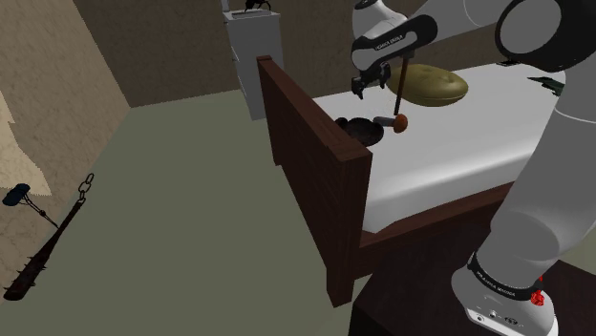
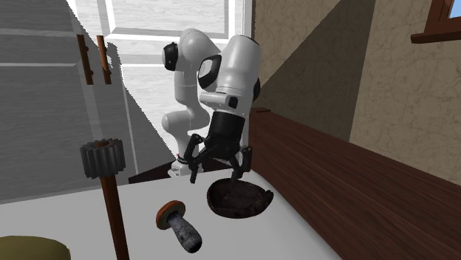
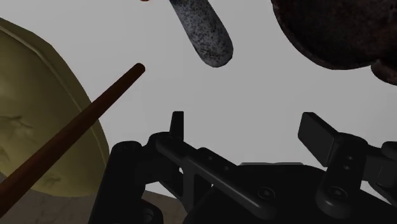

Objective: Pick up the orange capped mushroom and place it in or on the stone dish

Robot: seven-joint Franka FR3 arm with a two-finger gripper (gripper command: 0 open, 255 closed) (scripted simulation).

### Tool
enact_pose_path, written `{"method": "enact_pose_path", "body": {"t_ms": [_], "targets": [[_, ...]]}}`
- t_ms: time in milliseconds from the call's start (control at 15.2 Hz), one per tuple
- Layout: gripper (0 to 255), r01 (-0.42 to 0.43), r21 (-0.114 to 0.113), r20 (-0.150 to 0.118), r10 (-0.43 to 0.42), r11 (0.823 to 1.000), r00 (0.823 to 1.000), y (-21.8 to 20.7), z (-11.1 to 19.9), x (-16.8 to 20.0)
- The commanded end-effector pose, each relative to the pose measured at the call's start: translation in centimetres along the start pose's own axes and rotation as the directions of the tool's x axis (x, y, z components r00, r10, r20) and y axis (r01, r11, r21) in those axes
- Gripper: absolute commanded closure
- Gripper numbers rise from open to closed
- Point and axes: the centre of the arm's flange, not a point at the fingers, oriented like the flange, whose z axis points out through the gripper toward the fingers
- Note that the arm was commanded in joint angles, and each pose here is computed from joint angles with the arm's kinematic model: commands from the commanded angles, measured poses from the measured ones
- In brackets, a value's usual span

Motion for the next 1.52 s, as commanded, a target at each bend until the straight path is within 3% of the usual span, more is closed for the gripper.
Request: {"method": "enact_pose_path", "body": {"t_ms": [0,396,858,924,1452], "targets": [[0,-0.009,-0.004,-0.005,0.009,1.000,1.000,0.3,0.8,0.5],[0,-0.009,-0.004,-0.005,0.009,1.000,1.000,0.3,3.7,0.5],[0,-0.009,-0.004,-0.005,0.009,1.000,1.000,0.3,3.7,0.5],[255,-0.009,-0.004,-0.005,0.009,1.000,1.000,0.3,3.7,0.5],[255,-0.009,-0.004,-0.005,0.009,1.000,1.000,0.3,3.7,0.5]]}}
